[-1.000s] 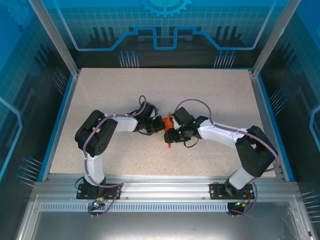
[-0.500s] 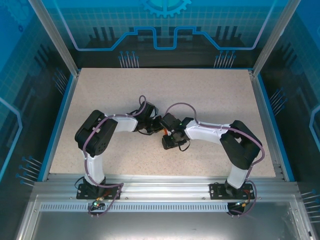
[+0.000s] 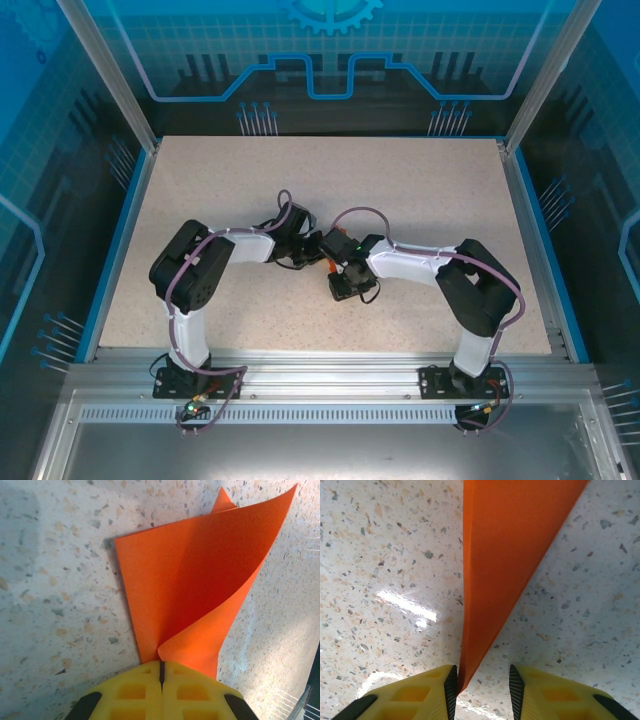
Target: Fold a paper plane with a square sheet of paper (fold left side to right side)
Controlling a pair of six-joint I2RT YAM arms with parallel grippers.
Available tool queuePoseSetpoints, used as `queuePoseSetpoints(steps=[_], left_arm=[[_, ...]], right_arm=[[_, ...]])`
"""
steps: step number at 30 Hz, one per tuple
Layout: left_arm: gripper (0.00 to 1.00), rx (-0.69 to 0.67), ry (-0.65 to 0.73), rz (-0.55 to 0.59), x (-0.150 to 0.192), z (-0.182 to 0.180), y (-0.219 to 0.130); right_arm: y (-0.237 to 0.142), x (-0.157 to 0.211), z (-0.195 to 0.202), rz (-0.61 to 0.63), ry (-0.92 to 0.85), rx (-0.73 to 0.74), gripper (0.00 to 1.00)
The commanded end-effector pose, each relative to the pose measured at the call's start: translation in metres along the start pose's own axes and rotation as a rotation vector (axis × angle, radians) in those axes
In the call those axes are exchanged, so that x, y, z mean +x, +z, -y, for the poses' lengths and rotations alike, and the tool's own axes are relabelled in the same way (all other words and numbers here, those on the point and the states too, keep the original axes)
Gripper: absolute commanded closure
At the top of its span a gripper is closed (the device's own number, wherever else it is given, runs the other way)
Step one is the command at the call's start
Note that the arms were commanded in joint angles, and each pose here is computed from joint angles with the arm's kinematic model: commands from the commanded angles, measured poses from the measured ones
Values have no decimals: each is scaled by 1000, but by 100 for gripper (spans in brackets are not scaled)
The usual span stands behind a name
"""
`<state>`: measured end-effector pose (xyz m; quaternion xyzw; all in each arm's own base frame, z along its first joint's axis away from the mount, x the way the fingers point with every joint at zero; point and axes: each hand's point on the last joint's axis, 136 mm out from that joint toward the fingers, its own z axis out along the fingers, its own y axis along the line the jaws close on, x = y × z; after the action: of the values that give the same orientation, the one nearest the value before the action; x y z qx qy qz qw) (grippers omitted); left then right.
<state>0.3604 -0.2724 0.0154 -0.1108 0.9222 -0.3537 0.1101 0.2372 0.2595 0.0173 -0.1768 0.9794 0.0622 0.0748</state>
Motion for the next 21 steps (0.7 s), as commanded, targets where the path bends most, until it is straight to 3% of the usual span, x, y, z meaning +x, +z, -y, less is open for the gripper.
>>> queuePoseSetpoints(steps=[1,9,15,21], left_arm=[[100,-98,-24,18,-6,-30,-4],[100,-105,-28,13,-4,-35,-2],[100,-109,-29,11,-3,-38,-2],[100,-108,-30,15,-3,-39,-2]], right_arm=[[3,8,1,-34,-29,38,67],[-6,2,-6,6,-42,-16,67],[-44,-13,-29,134,-42,-316,59],[-49,-34,-34,174,95,-537,61]])
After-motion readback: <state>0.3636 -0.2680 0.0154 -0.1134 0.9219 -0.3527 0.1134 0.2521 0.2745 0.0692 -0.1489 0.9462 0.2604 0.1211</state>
